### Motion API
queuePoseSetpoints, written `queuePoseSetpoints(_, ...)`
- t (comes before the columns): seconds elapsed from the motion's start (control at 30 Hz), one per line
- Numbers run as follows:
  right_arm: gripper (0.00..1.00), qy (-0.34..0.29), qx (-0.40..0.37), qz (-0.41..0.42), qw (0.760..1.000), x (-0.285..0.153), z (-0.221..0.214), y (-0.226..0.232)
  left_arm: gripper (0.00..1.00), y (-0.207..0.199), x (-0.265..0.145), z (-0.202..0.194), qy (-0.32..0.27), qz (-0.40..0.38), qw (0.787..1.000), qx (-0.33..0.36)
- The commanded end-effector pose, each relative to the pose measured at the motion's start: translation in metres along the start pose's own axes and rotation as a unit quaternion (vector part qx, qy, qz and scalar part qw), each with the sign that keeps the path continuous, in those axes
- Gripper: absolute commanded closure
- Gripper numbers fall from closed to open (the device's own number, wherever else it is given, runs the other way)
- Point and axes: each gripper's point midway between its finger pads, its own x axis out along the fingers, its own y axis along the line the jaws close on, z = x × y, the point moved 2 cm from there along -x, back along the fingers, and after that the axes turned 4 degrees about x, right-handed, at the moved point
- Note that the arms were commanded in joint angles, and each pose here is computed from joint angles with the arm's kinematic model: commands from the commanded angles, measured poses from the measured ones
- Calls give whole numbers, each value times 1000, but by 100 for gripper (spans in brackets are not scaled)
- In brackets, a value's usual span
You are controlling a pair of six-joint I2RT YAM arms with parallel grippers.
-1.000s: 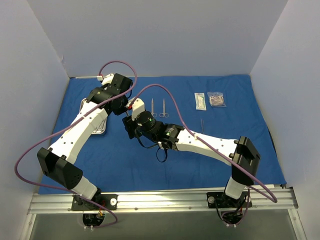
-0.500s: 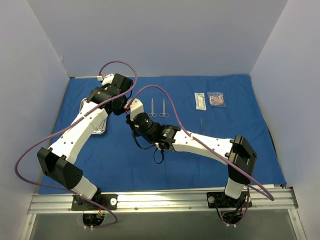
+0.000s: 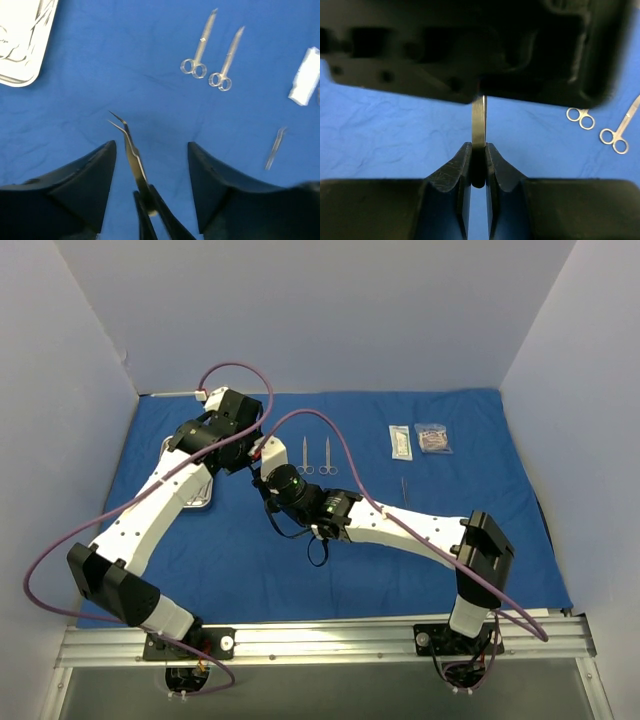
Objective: Open and lay out the surgical kit
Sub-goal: Place the medical item in the surgical kit.
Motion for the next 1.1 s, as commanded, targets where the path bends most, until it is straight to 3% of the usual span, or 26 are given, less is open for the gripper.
queuePoseSetpoints(0.0,100,-44,45,17,998,-16,36,-5,31,-20,-27,28,-58,-82,995,-18)
queuePoseSetpoints(0.07,100,-51,74,31,995,-19,43,-11,20,-25,-35,37,-80,-119,990,-16)
queuePoseSetpoints(0.13,100,-56,108,51,991,-24,50,-20,16,-26,-49,44,-102,-157,982,-15)
queuePoseSetpoints(0.37,100,-84,173,140,971,-42,75,-33,13,-22,-78,70,-182,-283,941,-38)
queuePoseSetpoints(0.43,100,-92,181,158,966,-48,81,-33,12,-19,-78,67,-178,-300,936,-42)
queuePoseSetpoints(0.7,100,-108,196,239,945,-66,98,-28,11,-54,-94,64,-164,-446,880,-14)
queuePoseSetpoints(0.93,100,-112,201,247,941,-71,102,-35,12,-53,-82,68,-161,-425,891,-21)
queuePoseSetpoints(1.07,100,-109,197,244,943,-70,100,-36,19,-50,-76,71,-159,-403,901,-28)
